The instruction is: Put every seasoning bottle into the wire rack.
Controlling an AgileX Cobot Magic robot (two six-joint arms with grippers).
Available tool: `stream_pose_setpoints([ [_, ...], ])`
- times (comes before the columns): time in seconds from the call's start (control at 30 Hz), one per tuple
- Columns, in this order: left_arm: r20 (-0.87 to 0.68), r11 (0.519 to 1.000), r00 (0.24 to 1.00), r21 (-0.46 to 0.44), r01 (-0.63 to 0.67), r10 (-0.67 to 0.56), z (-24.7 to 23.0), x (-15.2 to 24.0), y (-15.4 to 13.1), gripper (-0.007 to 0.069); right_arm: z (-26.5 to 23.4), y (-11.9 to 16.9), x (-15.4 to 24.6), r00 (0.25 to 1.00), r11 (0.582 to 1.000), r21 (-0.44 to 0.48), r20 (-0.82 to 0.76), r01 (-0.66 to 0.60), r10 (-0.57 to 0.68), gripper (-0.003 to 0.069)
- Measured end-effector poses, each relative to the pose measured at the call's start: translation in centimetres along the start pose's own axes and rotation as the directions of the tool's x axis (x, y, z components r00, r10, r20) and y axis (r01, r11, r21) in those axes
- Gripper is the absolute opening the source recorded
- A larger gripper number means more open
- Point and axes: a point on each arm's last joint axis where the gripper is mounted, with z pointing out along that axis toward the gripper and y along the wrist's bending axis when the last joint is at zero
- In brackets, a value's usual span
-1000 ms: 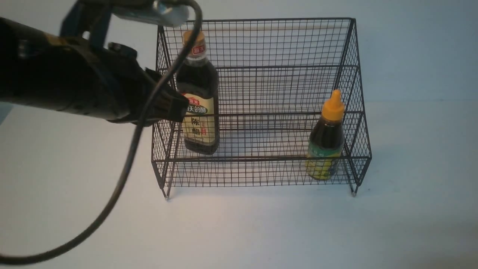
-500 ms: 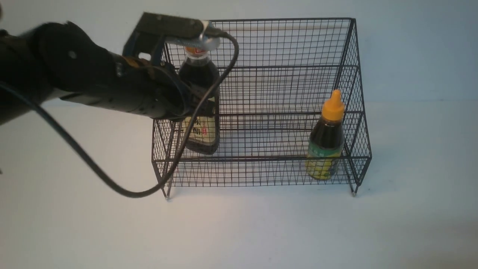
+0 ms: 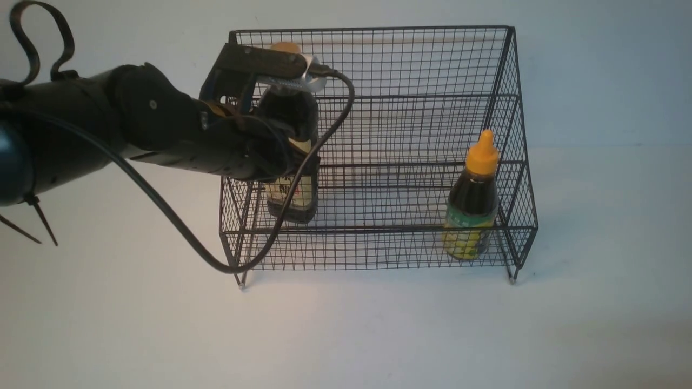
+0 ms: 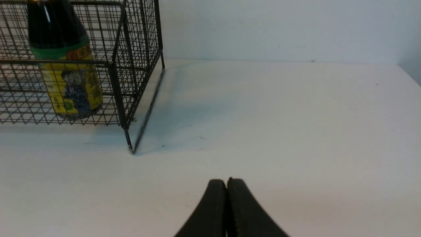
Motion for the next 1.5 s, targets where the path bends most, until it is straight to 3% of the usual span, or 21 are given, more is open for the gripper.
stream_pose_setpoints([
  [0.7,0.088,0.998,0.996,-0.054,0.021,-0.016,1.7,-0.2,0.8,-0.0005,0.0,0.0,0.0,1.000,1.000,0.000,0.000,0.000,0.000,-0.0015],
  [0.93,0.096,0.997,0.994,-0.044,0.060,-0.055,1.7,-0.3,0.8,-0.0005,0.0,0.0,0.0,1.000,1.000,0.000,0.000,0.000,0.000,-0.0015],
  [1.27,-0.016,0.997,0.997,0.009,0.073,-0.073,1.8,0.7,0.1,-0.0005,0.0,0.0,0.0,1.000,1.000,0.000,0.000,0.000,0.000,-0.0015],
  [1.5,0.011,1.000,1.000,0.026,0.014,-0.014,2.0,0.5,-1.1,-0.0005,0.0,0.0,0.0,1.000,1.000,0.000,0.000,0.000,0.000,-0.0015],
])
